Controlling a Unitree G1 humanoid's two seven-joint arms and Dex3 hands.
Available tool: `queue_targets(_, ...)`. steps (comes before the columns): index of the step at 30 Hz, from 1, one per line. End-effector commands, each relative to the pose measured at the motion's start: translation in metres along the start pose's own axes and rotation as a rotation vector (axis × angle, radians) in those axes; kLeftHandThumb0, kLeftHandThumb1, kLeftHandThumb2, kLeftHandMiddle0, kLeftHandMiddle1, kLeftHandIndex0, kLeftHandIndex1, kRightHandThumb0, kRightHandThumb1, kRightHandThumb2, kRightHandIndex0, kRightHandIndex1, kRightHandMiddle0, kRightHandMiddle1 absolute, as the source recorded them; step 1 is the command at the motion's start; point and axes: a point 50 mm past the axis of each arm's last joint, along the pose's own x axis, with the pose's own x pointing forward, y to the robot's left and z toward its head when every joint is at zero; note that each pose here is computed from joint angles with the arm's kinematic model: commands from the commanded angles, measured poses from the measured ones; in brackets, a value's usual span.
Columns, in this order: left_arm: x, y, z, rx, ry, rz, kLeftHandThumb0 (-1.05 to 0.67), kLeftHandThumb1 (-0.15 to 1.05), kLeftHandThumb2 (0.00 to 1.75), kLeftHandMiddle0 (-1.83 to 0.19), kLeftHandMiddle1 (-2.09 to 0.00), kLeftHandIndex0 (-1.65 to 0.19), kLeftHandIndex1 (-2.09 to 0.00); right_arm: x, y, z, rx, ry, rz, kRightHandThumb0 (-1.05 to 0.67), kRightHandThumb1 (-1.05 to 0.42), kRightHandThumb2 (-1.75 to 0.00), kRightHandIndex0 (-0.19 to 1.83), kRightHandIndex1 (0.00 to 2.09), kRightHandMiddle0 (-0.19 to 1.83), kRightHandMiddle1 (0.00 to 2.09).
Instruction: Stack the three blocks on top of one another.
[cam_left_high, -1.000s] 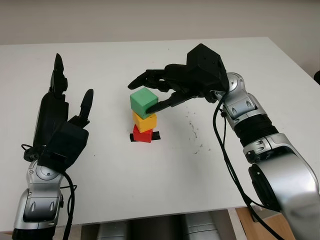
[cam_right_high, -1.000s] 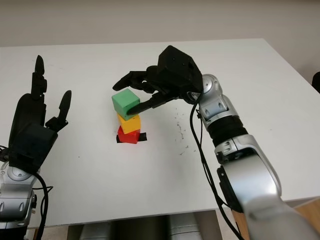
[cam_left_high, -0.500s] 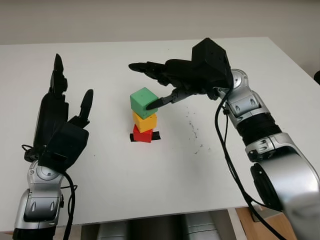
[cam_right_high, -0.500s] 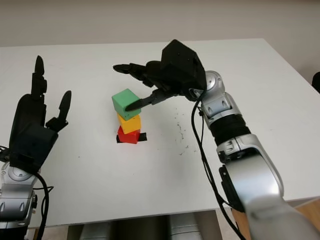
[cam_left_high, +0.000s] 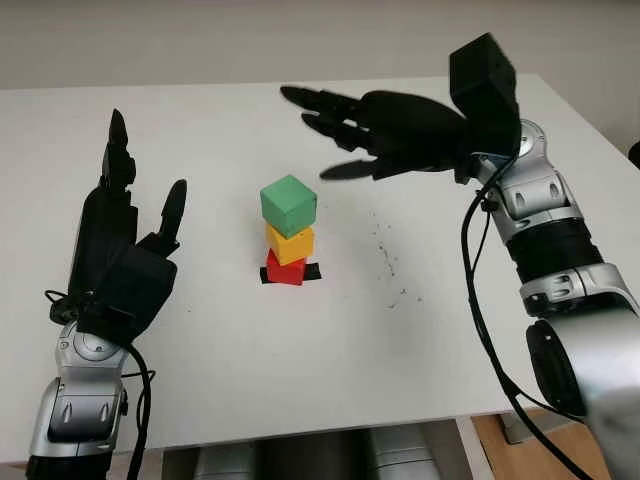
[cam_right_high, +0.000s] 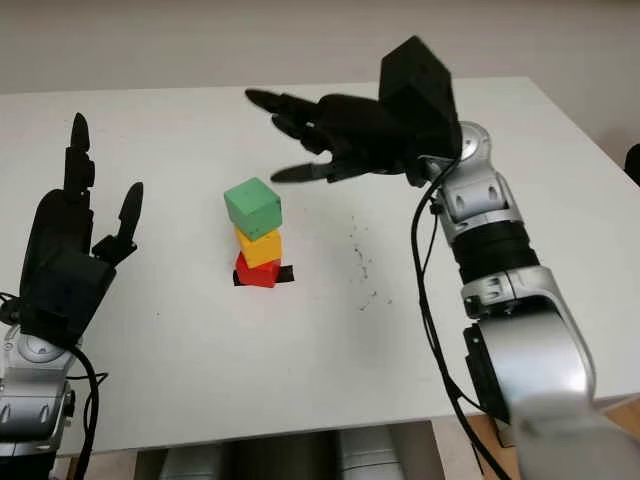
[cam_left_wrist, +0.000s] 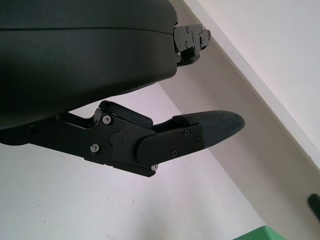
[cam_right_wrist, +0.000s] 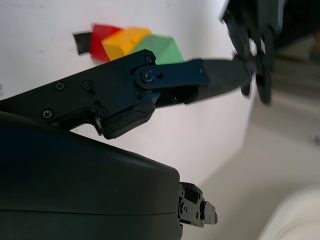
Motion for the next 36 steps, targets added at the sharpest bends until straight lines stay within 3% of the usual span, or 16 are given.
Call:
queue_targets(1, 0.002, 0.004, 0.002, -0.012, -0.015, 0.022, -0.65, 1.05, 0.66, 0.15, -0.05, 0.16, -0.05, -0.004, 0.000, -0.009, 0.069, -0.013, -0.063, -0.90, -1.05, -0.65, -0.19, 0.00, -0.19, 0.00)
queue_targets(16, 0.006, 0.001, -0.006, -0.233, 0.002, 0.024, -0.66, 1.05, 0.66, 0.19, -0.04, 0.19, -0.03, -0.014, 0.029, -0.060, 0.316, -0.005, -0.260, -0.88, -1.05, -0.80, -0.19, 0.00, -0.19, 0.00)
queue_targets(26, 0.009, -0.004, -0.018, -0.293, 0.045, -0.008, -0.68, 1.05, 0.68, 0.19, -0.03, 0.18, -0.01, -0.014, 0.040, -0.083, 0.363, 0.024, -0.389, -0.88, -1.05, -0.78, -0.19, 0.00, -0.19, 0.00)
queue_targets(36, 0.003, -0.011, -0.024, -0.305, 0.063, -0.025, -0.71, 1.05, 0.69, 0.19, -0.05, 0.16, -0.03, -0.012, 0.056, -0.096, 0.401, 0.046, -0.433, -0.88, -1.05, -0.79, -0.19, 0.00, -0.19, 0.00)
